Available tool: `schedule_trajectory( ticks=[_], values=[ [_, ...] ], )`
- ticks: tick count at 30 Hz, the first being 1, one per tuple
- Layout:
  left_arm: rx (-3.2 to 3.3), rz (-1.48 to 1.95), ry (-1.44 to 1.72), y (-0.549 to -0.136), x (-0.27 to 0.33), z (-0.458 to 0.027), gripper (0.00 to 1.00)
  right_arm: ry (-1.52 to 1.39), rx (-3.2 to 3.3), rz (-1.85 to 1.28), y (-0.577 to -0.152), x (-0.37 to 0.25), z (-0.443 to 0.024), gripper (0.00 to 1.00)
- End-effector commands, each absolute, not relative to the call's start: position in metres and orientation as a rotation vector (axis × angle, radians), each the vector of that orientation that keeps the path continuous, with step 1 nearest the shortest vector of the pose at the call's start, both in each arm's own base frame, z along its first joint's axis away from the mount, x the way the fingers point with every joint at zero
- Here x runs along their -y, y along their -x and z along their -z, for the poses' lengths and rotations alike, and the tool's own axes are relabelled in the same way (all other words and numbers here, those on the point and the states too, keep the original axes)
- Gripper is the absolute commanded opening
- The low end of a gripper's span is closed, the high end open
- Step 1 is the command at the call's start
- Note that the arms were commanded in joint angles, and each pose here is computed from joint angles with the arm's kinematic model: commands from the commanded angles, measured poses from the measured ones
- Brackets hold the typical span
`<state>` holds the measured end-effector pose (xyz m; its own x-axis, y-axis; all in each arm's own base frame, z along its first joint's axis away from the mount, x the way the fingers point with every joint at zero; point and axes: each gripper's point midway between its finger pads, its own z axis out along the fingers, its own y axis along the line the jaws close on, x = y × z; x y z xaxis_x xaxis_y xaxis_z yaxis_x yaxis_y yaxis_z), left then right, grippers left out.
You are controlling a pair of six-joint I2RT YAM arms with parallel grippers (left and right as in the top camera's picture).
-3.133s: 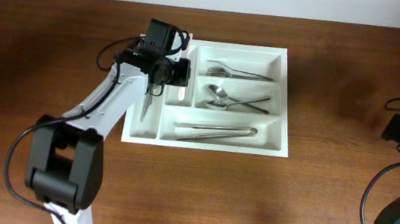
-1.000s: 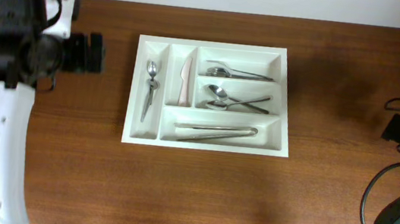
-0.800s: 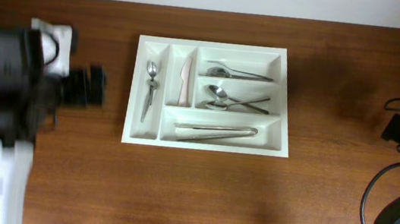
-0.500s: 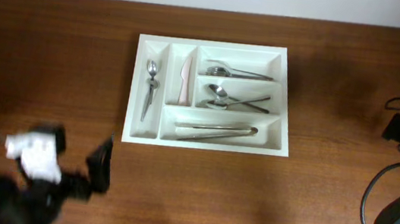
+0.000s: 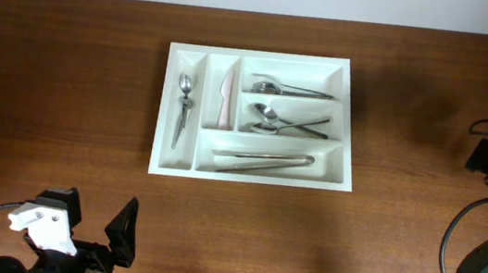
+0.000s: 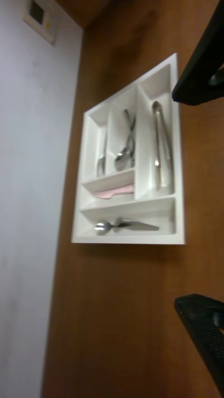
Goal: Pack container
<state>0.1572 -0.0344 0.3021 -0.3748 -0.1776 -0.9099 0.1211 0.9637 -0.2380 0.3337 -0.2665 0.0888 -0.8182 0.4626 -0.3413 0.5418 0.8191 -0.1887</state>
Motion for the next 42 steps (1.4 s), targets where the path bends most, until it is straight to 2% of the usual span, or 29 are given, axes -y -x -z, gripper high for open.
schedule_trajectory(
  ticks=[1, 7, 11, 21, 32, 42],
  values=[
    [-1.953, 0.32, 0.058, -0.155, 0.034, -0.295, 0.99, -0.761, -2.721, 0.407, -0.333, 0.265, -0.091, 0.99],
    [-2.018, 0.232, -0.129, -0.163, 0.037, -0.263, 0.99, -0.76, -2.721, 0.407, -0.333, 0.265, -0.091, 0.99],
    [-2.024, 0.203, -0.22, -0.183, 0.038, -0.233, 0.99, -0.76, -2.722, 0.407, -0.333, 0.265, -0.091, 0.99],
    [-1.849, 0.333, -0.401, -0.228, 0.065, -0.175, 0.99, -0.76, -2.721, 0.407, -0.333, 0.265, -0.091, 0.99],
    [-1.687, 0.218, -0.401, -0.23, 0.061, -0.171, 0.99, -0.76, -2.721, 0.407, -0.333, 0.265, -0.091, 0.99],
    [-1.634, -0.004, -0.23, -0.238, 0.021, -0.177, 0.99, -0.76, -2.721, 0.407, -0.333, 0.265, -0.091, 0.99]
  ],
)
